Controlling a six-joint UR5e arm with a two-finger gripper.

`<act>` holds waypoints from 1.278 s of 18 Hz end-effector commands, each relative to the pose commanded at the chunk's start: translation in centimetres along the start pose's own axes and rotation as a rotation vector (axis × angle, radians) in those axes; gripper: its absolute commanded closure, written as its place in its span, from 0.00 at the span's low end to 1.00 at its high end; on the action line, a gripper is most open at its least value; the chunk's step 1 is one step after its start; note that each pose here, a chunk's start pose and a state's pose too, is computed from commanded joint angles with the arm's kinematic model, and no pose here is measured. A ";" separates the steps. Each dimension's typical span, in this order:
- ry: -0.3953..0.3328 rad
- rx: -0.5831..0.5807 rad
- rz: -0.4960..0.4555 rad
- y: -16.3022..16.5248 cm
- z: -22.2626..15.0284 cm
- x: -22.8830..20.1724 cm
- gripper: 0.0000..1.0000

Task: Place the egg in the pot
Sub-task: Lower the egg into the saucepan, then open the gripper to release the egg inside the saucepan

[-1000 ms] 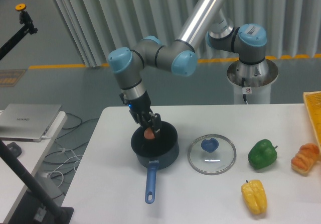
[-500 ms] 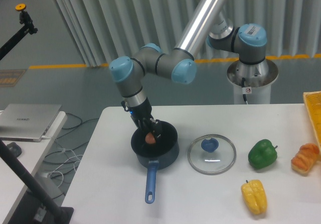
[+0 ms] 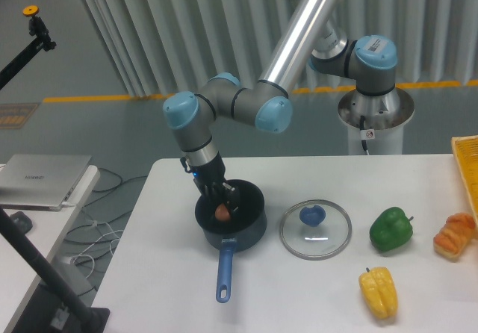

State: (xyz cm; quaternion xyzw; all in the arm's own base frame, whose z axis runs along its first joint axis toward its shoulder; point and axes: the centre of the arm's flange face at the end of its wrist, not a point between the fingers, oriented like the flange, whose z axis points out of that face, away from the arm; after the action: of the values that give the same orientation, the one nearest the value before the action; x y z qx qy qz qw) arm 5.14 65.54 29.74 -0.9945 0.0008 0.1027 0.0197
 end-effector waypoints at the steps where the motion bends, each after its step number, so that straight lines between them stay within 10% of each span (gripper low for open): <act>1: -0.001 -0.002 0.000 0.1 0.1 0.0 0.58; 23: 0.000 -0.034 0.007 0.6 1.8 0.1 0.58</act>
State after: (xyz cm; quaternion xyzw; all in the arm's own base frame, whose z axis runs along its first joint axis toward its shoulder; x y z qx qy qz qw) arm 4.86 65.02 27.97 -0.9947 0.0025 0.1026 0.0024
